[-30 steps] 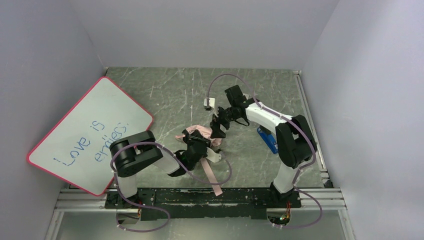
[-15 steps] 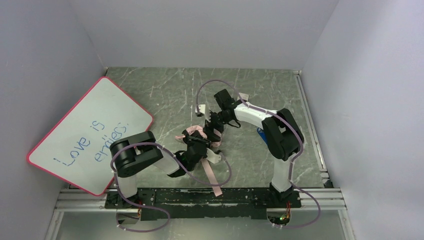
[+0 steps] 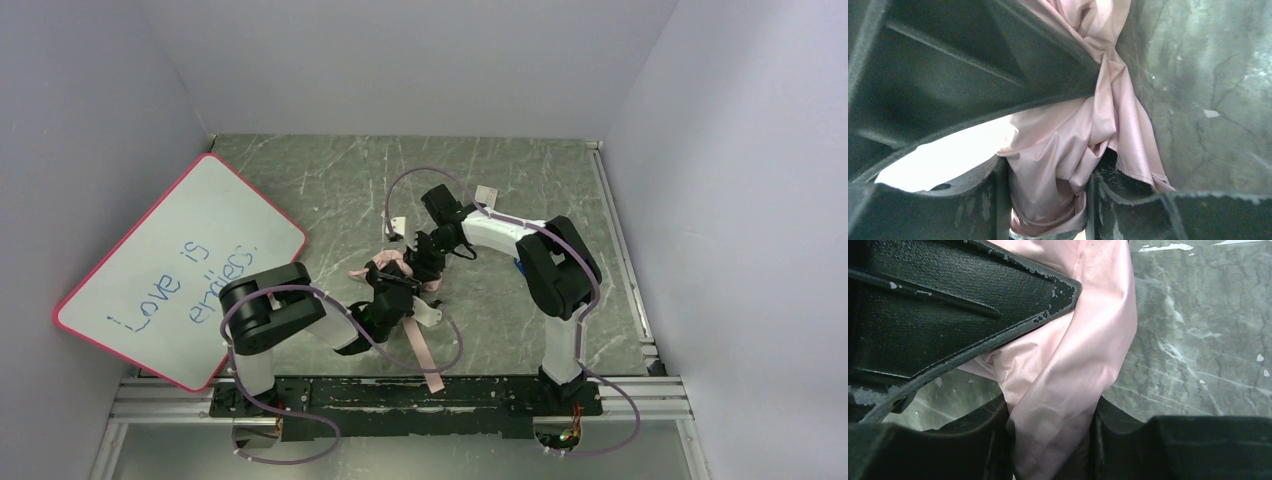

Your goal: Put away the umbrella

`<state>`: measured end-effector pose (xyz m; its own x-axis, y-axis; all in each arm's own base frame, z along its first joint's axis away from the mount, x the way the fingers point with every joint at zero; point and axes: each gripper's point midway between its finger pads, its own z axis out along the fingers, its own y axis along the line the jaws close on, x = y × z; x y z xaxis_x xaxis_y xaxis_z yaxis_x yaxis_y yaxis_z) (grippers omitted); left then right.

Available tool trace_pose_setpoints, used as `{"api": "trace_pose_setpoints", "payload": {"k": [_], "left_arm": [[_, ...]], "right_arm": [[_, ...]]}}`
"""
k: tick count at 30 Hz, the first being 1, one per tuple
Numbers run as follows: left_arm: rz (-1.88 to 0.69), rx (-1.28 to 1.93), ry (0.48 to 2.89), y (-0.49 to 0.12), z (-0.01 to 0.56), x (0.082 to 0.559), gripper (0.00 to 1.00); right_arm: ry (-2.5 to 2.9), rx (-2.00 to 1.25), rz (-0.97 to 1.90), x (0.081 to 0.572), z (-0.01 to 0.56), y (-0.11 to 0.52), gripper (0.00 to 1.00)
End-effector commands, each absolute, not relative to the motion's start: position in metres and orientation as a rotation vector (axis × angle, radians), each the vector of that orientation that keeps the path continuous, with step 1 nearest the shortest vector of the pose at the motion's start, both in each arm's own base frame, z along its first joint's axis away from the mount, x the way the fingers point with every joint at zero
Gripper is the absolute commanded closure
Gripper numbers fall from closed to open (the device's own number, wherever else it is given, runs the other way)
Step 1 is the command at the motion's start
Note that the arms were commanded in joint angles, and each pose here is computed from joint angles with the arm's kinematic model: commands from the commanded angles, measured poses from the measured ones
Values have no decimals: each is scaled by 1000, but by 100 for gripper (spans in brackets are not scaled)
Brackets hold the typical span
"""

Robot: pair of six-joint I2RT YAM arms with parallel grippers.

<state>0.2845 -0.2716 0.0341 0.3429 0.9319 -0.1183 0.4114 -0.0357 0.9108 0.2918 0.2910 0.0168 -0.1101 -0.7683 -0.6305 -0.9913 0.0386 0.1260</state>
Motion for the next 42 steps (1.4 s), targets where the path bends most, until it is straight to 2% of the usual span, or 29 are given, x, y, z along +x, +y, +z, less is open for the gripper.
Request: {"api": "trace_pose_setpoints", "payload": {"k": [1, 4, 5, 6, 7, 10, 15, 19, 25, 28, 32, 39, 42], "left_arm": [[601, 1799, 1208, -267, 6, 258, 71], [580, 1748, 1211, -272, 23, 259, 55], [568, 1731, 1215, -274, 30, 260, 47], [556, 1715, 1218, -276, 36, 260, 26], [540, 1699, 1221, -278, 43, 259, 16], [465, 1660, 1242, -285, 63, 253, 7], [181, 1572, 1297, -299, 104, 222, 6], [-145, 1312, 1324, -291, 172, 193, 6], [-237, 909, 1395, -236, 238, 191, 12], [-209, 746, 1449, -209, 258, 203, 8], [-205, 637, 1577, -189, 258, 238, 4], [-323, 409, 1693, -157, 262, 310, 3], [-356, 413, 1745, -151, 254, 334, 3]], "right_arm": [[2074, -1769, 570, 308, -23, 263, 77], [2087, -1772, 561, 308, -27, 261, 83], [2090, -1772, 559, 308, -28, 260, 84], [2093, -1769, 554, 308, -29, 260, 85], [2089, -1768, 551, 308, -28, 260, 86], [2089, -1755, 530, 310, -29, 258, 86], [2079, -1741, 476, 316, -29, 255, 87], [2073, -1722, 409, 319, -30, 251, 88], [2040, -1727, 284, 314, -31, 247, 88], [2014, -1750, 203, 305, -33, 244, 88], [1971, -1757, 105, 293, -34, 244, 88], [1895, -1799, -44, 264, -45, 243, 89], [1859, -1818, -120, 255, -49, 241, 89]]}}
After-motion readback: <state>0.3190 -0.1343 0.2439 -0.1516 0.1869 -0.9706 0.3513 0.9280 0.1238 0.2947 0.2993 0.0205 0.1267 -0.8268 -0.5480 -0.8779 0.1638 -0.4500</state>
